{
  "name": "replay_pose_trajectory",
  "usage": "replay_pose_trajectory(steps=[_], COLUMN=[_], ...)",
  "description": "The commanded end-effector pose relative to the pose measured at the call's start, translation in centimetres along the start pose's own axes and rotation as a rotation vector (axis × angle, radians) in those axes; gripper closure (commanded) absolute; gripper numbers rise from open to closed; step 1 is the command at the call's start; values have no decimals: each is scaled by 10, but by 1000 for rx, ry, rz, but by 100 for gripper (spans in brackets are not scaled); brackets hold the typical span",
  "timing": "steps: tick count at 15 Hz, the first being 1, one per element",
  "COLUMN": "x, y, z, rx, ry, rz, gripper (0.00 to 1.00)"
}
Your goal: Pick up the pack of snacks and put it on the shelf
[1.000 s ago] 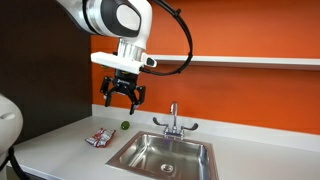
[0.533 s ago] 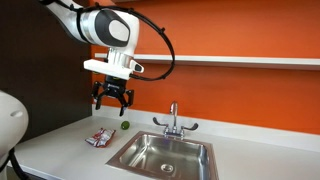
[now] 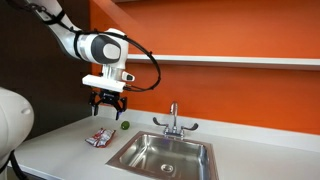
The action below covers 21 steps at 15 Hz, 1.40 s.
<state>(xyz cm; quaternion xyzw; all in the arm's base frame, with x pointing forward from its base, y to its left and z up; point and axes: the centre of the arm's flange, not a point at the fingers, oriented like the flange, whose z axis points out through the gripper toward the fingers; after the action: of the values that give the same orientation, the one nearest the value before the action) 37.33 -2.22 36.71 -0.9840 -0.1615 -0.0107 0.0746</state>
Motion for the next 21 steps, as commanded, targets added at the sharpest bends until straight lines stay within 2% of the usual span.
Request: replay_pose_trajectory(steps=[1,7,21], x=[30,58,118], y=[-1,-6,-30], z=[34,80,151], rx=[-2,-10,23], ry=[5,-7,-37], rz=[-7,-17,-62], gripper=[0,0,0])
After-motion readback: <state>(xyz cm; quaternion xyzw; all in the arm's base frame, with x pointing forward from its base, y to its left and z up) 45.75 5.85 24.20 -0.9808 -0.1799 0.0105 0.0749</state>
